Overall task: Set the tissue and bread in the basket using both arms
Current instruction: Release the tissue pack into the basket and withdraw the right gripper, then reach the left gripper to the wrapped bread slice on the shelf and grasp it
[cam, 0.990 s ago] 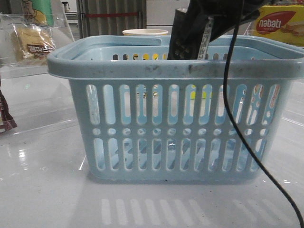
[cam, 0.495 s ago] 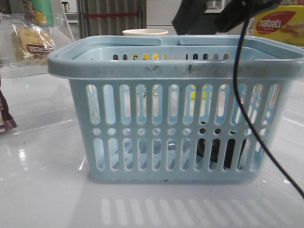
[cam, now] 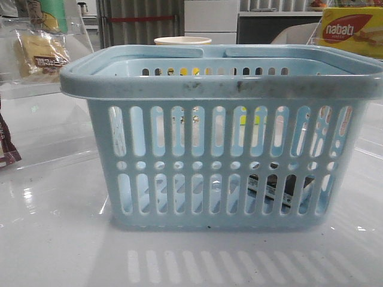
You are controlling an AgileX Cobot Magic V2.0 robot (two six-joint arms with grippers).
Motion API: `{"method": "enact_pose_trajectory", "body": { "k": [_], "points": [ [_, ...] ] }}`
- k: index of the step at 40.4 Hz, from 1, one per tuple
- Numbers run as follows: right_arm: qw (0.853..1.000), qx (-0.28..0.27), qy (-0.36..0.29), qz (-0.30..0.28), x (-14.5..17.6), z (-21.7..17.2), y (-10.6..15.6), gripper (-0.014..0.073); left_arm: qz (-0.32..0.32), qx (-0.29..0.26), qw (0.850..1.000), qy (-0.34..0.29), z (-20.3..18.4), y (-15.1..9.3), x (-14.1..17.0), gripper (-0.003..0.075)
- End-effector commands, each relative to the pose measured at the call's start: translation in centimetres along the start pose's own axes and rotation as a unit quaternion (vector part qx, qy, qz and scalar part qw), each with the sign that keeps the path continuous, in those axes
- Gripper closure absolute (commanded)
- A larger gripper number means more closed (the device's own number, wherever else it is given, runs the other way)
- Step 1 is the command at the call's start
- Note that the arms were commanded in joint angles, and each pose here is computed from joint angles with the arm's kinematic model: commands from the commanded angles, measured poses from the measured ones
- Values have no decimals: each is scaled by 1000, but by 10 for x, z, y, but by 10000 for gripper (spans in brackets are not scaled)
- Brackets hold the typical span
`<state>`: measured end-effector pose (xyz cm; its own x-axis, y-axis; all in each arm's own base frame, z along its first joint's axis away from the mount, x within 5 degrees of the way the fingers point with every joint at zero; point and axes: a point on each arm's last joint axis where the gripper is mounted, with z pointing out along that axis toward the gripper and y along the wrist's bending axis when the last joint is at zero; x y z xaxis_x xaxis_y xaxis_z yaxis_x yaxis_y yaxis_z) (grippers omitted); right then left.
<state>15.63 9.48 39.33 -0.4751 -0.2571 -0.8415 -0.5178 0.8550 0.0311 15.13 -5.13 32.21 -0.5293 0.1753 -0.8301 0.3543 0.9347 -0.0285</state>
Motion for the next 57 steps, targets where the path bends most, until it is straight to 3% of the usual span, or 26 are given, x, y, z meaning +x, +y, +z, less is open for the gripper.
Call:
{"method": "enact_pose_trajectory", "body": {
  "k": [1, 11, 20, 26, 35, 43, 57],
  "points": [
    [999, 6, -54, -8, 1, -23, -1, 14, -1, 0, 998, -56, -6, -1, -17, 160],
    [998, 6, -68, -9, 33, -48, -1, 14, -1, -1, 998, -56, -6, -1, -17, 160],
    [998, 6, -64, -9, 36, -51, 0, 14, -4, -1, 999, -44, 1, 0, -19, 156],
    [998, 6, -64, -9, 36, -51, 0, 14, -8, -13, 999, -35, 8, 6, -36, 139],
    [998, 6, -64, -9, 36, -51, 0, 14, -54, -66, 995, -42, 26, 38, -79, 109],
    [998, 6, -64, -9, 36, -51, 0, 14, -79, -106, 990, -40, 65, 77, -112, 118],
    [998, 6, -64, -9, 36, -51, 0, 14, -90, -113, 989, -28, 144, 113, -144, 118]
  ]
}}
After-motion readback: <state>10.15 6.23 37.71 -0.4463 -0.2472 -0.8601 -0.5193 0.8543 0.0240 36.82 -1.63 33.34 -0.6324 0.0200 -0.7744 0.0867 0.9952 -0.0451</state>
